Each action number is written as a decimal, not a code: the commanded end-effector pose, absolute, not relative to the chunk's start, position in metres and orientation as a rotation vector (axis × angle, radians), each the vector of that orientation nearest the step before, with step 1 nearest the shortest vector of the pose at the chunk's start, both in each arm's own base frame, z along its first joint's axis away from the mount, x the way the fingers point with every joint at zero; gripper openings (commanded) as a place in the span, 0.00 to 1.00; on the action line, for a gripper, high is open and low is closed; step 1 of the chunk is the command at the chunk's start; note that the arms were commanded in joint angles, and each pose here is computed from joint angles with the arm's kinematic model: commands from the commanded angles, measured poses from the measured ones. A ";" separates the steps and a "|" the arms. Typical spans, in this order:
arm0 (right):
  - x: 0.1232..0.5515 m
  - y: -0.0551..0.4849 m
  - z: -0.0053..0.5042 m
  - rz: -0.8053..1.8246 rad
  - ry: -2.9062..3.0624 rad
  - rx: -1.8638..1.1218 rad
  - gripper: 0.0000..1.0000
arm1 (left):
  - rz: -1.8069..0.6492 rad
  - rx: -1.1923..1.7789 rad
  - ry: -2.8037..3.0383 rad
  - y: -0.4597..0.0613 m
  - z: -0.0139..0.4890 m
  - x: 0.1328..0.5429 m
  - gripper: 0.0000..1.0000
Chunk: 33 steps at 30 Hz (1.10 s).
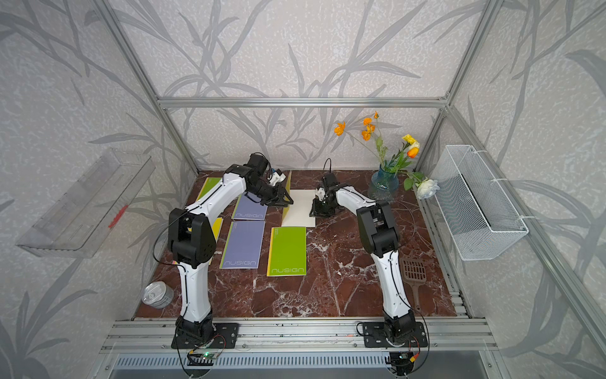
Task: Close the notebook
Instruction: Close the notebook at the center of the board, then move the notebook to the center of the board.
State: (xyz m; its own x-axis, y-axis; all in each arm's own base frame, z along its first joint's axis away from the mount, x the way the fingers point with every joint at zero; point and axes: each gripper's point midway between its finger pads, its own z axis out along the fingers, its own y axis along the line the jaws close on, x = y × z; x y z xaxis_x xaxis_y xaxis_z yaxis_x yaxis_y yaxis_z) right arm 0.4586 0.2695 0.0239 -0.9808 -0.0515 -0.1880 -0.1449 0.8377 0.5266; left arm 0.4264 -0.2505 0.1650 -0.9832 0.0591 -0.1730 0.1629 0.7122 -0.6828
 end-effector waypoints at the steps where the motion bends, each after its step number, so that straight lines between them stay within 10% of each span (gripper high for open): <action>1: 0.436 0.264 0.005 0.793 2.948 -0.138 0.34 | -1.190 0.196 2.756 -0.261 0.165 0.429 0.34; 33: 0.451 0.241 0.031 0.801 2.907 -0.081 0.35 | -0.649 -0.040 3.001 -0.197 0.067 0.445 0.34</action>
